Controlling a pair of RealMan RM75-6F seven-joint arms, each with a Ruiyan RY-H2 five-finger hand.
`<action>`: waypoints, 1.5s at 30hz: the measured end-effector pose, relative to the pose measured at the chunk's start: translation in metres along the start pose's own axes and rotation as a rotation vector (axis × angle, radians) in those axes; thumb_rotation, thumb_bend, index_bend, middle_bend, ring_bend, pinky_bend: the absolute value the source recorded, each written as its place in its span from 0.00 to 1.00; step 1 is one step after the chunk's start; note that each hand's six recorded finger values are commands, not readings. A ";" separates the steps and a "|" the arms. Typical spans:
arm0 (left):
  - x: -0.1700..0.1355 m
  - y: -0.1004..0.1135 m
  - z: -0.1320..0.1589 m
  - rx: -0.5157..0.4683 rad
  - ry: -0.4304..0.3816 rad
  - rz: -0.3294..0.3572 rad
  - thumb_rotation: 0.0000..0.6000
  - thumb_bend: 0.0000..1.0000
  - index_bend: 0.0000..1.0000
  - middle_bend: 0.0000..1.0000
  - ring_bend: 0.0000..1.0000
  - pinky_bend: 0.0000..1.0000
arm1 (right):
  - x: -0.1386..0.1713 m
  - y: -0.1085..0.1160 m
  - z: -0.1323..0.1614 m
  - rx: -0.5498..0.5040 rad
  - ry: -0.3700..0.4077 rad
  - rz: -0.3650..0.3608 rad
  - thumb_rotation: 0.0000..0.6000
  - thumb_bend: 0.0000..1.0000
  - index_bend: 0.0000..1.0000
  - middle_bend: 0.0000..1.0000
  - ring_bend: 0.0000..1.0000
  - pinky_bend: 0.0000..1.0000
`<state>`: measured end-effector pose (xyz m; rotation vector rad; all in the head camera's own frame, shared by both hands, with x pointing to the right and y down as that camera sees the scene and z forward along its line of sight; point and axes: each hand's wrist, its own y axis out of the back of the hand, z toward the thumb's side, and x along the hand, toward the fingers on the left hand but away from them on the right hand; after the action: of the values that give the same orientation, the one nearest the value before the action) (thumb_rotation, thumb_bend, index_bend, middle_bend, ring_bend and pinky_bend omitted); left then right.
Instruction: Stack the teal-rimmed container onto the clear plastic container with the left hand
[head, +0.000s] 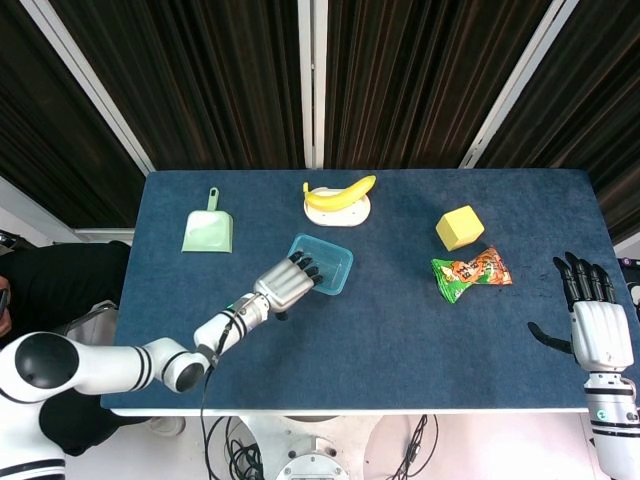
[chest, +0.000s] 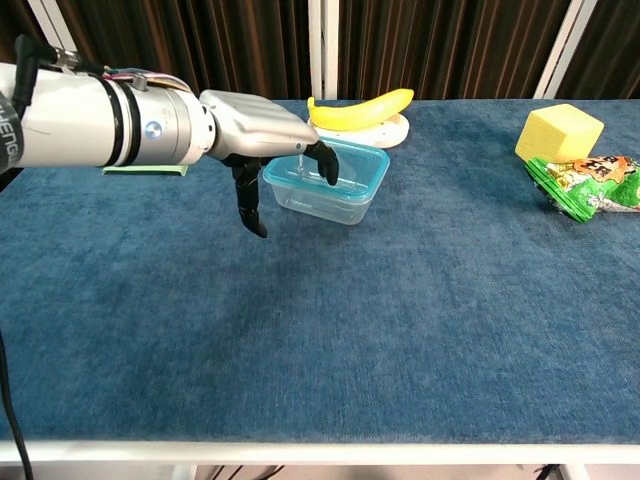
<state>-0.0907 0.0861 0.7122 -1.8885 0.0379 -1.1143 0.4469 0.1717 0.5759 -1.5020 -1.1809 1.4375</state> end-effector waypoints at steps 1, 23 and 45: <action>0.000 -0.001 0.000 0.001 0.001 0.000 1.00 0.05 0.22 0.15 0.06 0.10 | 0.000 0.000 0.000 0.000 0.000 0.000 1.00 0.08 0.00 0.00 0.00 0.00; -0.004 0.020 0.016 0.026 -0.016 0.083 1.00 0.05 0.22 0.15 0.06 0.10 | 0.003 0.002 -0.003 -0.001 -0.009 -0.005 1.00 0.08 0.00 0.00 0.00 0.00; 0.006 -0.004 0.030 0.093 -0.007 0.059 1.00 0.05 0.22 0.15 0.06 0.10 | 0.002 0.000 -0.005 -0.004 -0.015 -0.001 1.00 0.08 0.00 0.00 0.00 0.00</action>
<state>-0.0673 0.1066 0.7133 -1.7977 0.0372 -1.0512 0.4519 0.1743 0.5758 -1.4955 -1.1942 1.4493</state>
